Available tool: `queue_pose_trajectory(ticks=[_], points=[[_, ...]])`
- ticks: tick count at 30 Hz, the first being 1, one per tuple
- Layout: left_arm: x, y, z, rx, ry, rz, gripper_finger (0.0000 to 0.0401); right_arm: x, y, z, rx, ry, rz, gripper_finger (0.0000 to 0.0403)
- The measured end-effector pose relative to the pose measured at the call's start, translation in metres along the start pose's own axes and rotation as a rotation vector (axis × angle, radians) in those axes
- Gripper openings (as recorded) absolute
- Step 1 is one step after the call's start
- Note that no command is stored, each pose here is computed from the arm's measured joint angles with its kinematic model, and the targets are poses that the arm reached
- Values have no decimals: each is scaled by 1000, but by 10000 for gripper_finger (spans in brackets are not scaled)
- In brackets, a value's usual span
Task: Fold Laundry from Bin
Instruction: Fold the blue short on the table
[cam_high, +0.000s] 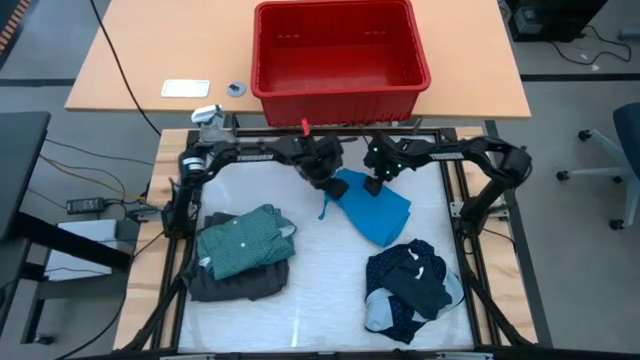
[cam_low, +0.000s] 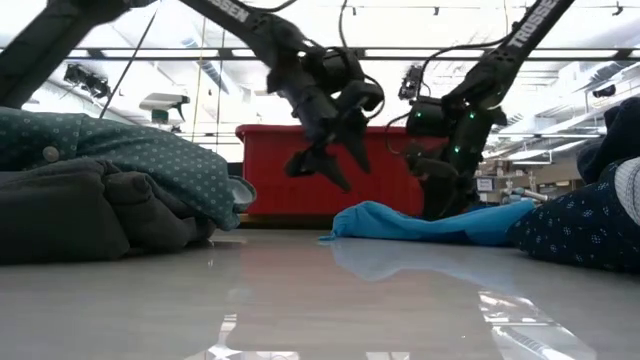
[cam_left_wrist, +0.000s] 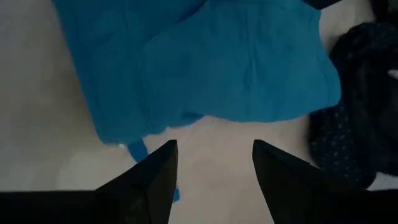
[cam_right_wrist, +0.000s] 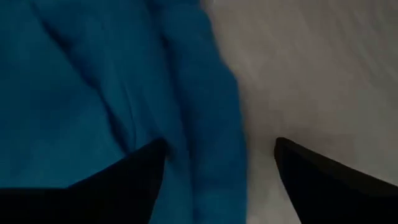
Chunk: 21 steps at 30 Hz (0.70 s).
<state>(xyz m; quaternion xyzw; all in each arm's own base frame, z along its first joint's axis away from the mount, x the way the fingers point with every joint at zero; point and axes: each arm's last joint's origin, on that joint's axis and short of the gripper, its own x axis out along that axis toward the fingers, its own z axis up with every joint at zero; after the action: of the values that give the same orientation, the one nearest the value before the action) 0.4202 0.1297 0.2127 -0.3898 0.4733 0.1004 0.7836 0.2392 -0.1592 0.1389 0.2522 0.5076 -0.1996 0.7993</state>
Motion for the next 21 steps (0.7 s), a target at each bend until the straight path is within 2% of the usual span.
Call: queue_pose_trajectory(ticks=[2,5,9,12,15,21], points=[[3,3,-12,-41,-19,-18,213,5,-1,0,45,47,1,306],[11,6,-35,-105,-27,-40,213,8,3,-6,146,123,38,273],[13,8,-59,-163,-33,-71,213,-2,22,-26,363,286,114,212],[16,10,-74,-203,-37,-74,213,-17,41,-36,427,331,161,189],[16,11,-81,-216,-77,-111,213,-34,53,-29,372,217,198,188],[26,12,-78,-245,-196,-249,213,-57,40,-25,355,84,139,231]])
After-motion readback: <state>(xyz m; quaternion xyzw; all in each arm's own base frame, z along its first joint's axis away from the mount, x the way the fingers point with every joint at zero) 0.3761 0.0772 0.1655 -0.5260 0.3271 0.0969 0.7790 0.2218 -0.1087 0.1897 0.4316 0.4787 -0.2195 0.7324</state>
